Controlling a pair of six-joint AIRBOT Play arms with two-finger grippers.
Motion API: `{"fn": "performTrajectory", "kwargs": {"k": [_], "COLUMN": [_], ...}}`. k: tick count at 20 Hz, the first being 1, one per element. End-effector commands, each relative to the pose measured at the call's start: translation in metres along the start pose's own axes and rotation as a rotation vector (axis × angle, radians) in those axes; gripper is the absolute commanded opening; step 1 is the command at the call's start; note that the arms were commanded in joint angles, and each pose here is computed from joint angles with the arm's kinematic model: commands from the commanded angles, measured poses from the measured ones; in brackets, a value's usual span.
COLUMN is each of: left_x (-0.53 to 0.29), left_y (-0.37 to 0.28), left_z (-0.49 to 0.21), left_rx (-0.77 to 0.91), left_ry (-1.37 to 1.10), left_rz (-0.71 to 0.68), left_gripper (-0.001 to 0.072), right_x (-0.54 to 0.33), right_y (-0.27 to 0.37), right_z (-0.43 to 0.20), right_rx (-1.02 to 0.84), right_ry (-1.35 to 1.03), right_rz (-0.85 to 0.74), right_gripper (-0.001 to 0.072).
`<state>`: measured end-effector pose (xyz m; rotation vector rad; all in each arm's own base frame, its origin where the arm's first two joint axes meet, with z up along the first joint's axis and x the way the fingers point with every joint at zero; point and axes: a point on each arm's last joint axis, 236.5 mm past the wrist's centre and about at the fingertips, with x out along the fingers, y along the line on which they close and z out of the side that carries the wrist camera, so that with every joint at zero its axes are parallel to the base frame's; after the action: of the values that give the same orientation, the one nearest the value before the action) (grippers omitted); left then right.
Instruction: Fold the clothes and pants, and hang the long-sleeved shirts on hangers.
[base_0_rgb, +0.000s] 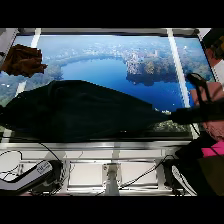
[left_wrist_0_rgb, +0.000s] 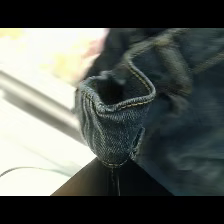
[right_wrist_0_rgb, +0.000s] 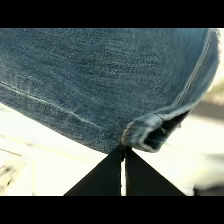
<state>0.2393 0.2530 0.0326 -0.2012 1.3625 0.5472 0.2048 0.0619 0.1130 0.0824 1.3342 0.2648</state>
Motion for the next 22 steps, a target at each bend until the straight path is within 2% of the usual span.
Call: {"fn": "performTrajectory", "kwargs": {"k": [1, 5, 7, 14, 15, 16, 17, 21, 22], "left_x": [-0.012, -0.014, -0.016, -0.018, -0.018, -0.018, -0.019, -0.018, -0.018], "left_y": [0.03, 0.032, 0.044, 0.053, 0.054, 0.056, 0.057, 0.057, 0.058], "left_z": [-0.017, -0.036, -0.038, -0.039, -0.039, -0.04, -0.04, -0.039, -0.037], "left_rx": [0.057, 0.189, 0.205, 0.212, 0.213, 0.213, 0.214, 0.213, 0.214], "left_ry": [0.056, 0.142, 0.158, 0.171, 0.172, 0.173, 0.175, 0.17, 0.163], "left_rz": [0.126, 0.124, 0.172, 0.212, 0.216, 0.22, 0.224, 0.226, 0.228], "left_gripper": [0.0051, 0.0051, 0.0051, 0.0051, 0.0052, 0.0052, 0.0052, 0.0083, 0.0257], "right_x": [-0.023, -0.011, 0.003, 0.027, 0.027, 0.027, 0.027, 0.027, 0.029], "right_y": [0.006, 0.007, 0.004, 0.003, 0.004, 0.004, 0.004, 0.001, -0.003], "right_z": [-0.046, -0.068, -0.078, -0.098, -0.098, -0.098, -0.098, -0.097, -0.092], "right_rx": [0.073, 0.107, 0.119, 0.14, 0.14, 0.139, 0.139, 0.128, 0.121], "right_ry": [0.007, 0.075, 0.129, 0.235, 0.235, 0.235, 0.235, 0.23, 0.21], "right_rz": [-0.008, 0.001, 0.002, 0.021, 0.023, 0.024, 0.024, 0.013, -0.001], "right_gripper": [0.0019, 0.002, 0.002, 0.0036, 0.0182, 0.0389, 0.0444, 0.0444, 0.0444]}}
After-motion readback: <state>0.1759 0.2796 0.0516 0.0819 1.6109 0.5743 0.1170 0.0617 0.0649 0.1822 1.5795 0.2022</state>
